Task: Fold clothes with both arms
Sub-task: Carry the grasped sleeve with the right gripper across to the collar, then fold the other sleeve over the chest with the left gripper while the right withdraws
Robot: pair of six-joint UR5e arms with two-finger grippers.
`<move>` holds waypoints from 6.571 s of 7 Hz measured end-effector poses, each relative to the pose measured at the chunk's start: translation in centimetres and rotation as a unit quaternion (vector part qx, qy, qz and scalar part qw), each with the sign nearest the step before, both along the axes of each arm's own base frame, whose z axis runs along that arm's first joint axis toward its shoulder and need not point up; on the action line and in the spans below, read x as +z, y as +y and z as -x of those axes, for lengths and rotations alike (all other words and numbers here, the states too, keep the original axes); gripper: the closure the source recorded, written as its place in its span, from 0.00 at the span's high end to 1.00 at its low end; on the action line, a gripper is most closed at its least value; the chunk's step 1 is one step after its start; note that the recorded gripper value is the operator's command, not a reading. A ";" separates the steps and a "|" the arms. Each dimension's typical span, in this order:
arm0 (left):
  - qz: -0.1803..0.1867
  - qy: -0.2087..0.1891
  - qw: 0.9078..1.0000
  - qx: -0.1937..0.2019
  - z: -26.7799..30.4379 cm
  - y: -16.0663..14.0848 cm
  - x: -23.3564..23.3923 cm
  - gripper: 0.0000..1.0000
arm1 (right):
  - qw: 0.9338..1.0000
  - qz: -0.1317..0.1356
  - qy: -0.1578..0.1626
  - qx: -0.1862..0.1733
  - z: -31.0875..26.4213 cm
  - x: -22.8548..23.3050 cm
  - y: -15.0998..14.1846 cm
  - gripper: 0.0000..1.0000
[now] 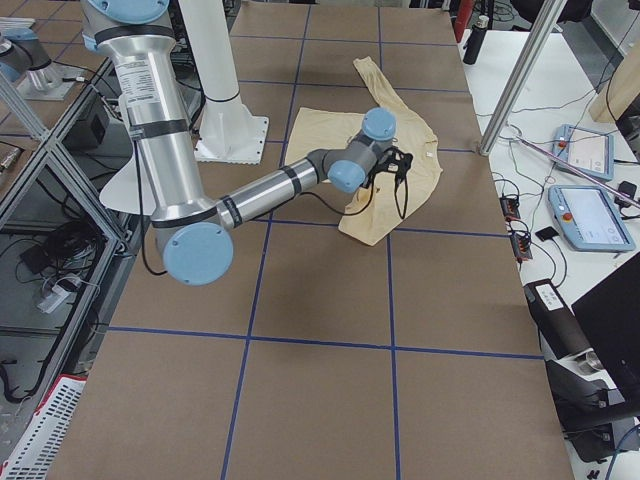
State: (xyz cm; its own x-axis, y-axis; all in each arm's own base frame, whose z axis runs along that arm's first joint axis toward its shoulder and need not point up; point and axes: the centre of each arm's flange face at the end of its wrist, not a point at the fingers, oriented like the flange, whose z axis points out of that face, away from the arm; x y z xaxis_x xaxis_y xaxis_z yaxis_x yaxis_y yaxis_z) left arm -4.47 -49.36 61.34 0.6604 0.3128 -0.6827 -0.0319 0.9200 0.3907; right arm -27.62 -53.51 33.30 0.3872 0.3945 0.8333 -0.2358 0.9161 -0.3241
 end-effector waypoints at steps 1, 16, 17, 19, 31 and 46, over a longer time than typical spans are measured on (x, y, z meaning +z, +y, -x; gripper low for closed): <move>-0.001 0.001 1.000 0.000 0.0 0.0 -0.2 1.00 | 1.000 0.011 0.009 0.021 4.5 -6.5 -2.6 0.00; -0.017 0.043 0.998 0.050 -11.9 -2.3 1.9 0.97 | 0.989 -0.060 -0.014 0.131 31.5 -27.3 -7.8 0.98; -0.006 0.053 0.997 0.054 -14.3 -3.1 3.1 0.94 | 0.992 -0.041 -0.015 0.117 27.4 -23.8 -7.7 0.98; 0.006 0.062 0.995 0.073 -18.0 -4.4 3.5 0.92 | 0.996 -0.009 -0.016 0.089 18.1 -14.7 -7.6 0.98; 0.055 0.066 0.992 0.094 -23.7 -6.2 4.5 0.41 | 0.997 0.000 0.004 0.083 11.8 -6.2 -6.3 0.98; 0.201 0.328 0.921 -0.057 -51.1 -11.1 -52.1 0.00 | 0.994 -0.066 0.084 0.000 -11.8 20.5 -5.3 0.99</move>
